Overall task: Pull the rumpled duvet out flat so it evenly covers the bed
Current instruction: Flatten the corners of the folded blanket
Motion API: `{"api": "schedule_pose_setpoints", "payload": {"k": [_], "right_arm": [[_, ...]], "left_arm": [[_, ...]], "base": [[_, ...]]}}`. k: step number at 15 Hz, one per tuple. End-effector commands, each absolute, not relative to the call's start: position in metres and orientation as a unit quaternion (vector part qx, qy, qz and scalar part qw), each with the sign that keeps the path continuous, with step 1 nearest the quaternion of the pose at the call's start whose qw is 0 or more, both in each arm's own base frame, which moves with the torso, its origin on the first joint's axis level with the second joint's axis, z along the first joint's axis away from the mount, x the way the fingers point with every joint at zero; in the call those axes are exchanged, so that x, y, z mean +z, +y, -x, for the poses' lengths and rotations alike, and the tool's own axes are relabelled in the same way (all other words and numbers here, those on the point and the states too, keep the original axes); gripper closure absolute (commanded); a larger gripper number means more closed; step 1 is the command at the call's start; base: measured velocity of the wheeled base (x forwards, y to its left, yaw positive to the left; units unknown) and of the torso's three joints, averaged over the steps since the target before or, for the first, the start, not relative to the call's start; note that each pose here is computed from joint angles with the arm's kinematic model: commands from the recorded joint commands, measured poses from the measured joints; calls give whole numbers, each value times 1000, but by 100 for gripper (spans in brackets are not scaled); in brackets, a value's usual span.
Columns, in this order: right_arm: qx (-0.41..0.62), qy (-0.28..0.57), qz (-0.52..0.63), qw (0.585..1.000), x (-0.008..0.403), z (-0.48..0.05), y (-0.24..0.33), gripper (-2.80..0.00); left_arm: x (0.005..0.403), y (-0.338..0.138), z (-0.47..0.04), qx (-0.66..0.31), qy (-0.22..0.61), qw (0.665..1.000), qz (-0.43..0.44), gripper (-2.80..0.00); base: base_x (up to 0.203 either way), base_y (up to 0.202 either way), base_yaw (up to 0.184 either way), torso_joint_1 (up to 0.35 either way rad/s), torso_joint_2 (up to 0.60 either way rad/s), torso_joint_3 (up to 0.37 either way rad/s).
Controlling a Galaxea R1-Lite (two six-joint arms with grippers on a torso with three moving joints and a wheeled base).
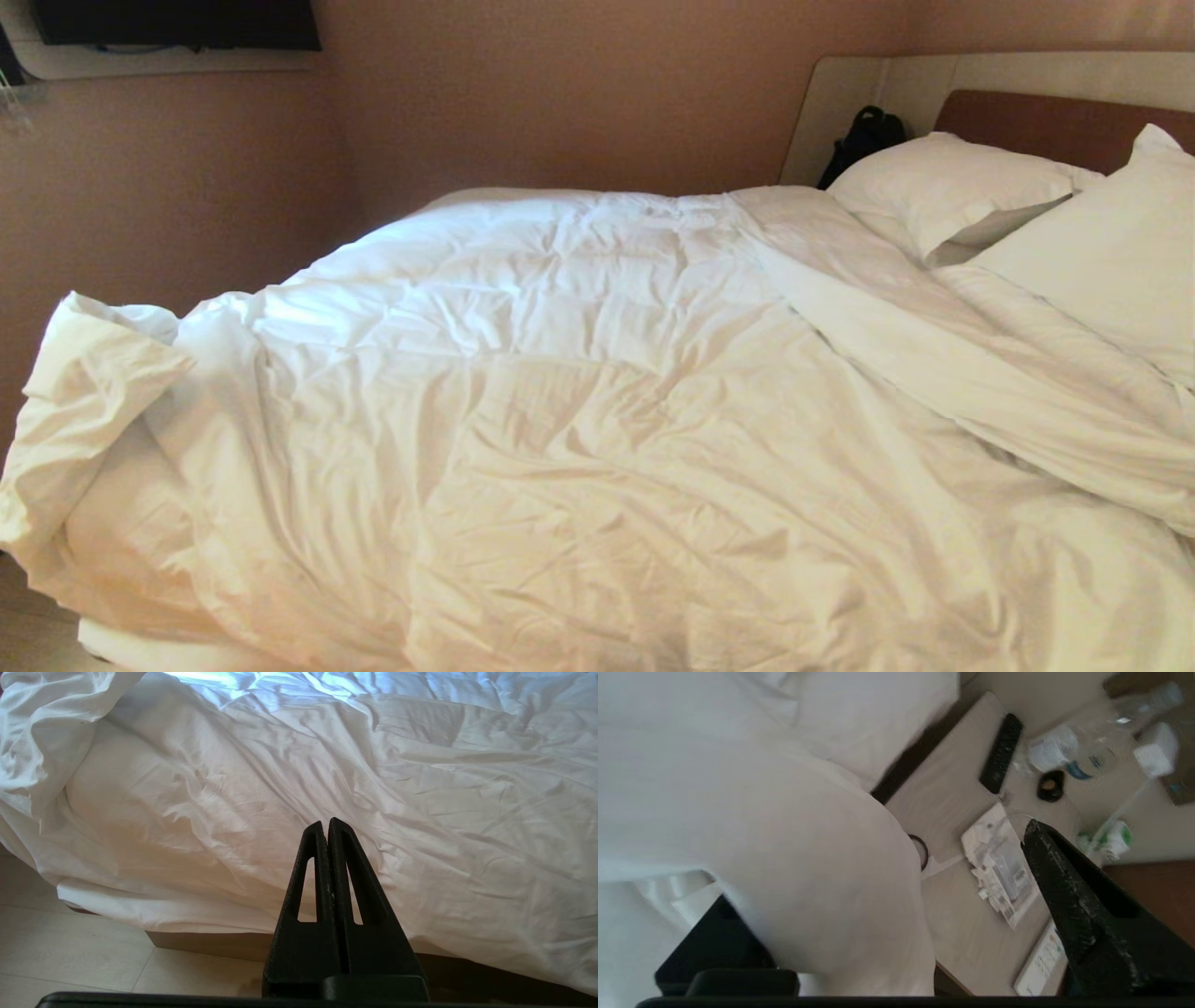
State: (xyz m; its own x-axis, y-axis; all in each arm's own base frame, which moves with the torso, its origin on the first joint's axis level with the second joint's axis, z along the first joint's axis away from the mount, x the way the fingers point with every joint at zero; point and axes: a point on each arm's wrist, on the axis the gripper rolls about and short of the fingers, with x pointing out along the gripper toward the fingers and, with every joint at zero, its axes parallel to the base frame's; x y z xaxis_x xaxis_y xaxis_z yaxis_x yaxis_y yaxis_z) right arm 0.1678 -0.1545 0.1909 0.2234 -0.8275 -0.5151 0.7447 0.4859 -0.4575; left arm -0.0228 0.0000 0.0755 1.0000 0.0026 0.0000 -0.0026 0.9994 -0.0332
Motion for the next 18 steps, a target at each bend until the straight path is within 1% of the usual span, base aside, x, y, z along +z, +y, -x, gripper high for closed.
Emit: {"api": "schedule_pose_setpoints", "payload": {"k": [1, 3, 4, 10, 11, 18], "right_arm": [[-448, 361, 39, 817, 189, -169, -153, -280], [-416, 355, 30, 837, 190, -170, -152, -280], [-413, 352, 26, 840, 191, -173, -155, -280], [-418, 362, 22, 833, 185, -172, -158, -280], [-417, 363, 22, 833, 185, -171, -158, 0], [-425, 360, 18, 830, 185, -169, -161, 0]], "left_arm": [[75, 0, 23, 2, 0, 1000, 17, 0], [75, 0, 23, 2, 0, 1000, 17, 0], [75, 0, 23, 2, 0, 1000, 17, 0], [75, 0, 23, 2, 0, 1000, 17, 0], [75, 0, 23, 2, 0, 1000, 17, 0], [75, 0, 23, 2, 0, 1000, 17, 0]], "base": [[0, 0, 0, 0, 0, 0], [0, 0, 0, 0, 0, 0], [0, 0, 0, 0, 0, 0], [0, 0, 0, 0, 0, 0], [0, 0, 0, 0, 0, 0], [0, 0, 0, 0, 0, 0]]}}
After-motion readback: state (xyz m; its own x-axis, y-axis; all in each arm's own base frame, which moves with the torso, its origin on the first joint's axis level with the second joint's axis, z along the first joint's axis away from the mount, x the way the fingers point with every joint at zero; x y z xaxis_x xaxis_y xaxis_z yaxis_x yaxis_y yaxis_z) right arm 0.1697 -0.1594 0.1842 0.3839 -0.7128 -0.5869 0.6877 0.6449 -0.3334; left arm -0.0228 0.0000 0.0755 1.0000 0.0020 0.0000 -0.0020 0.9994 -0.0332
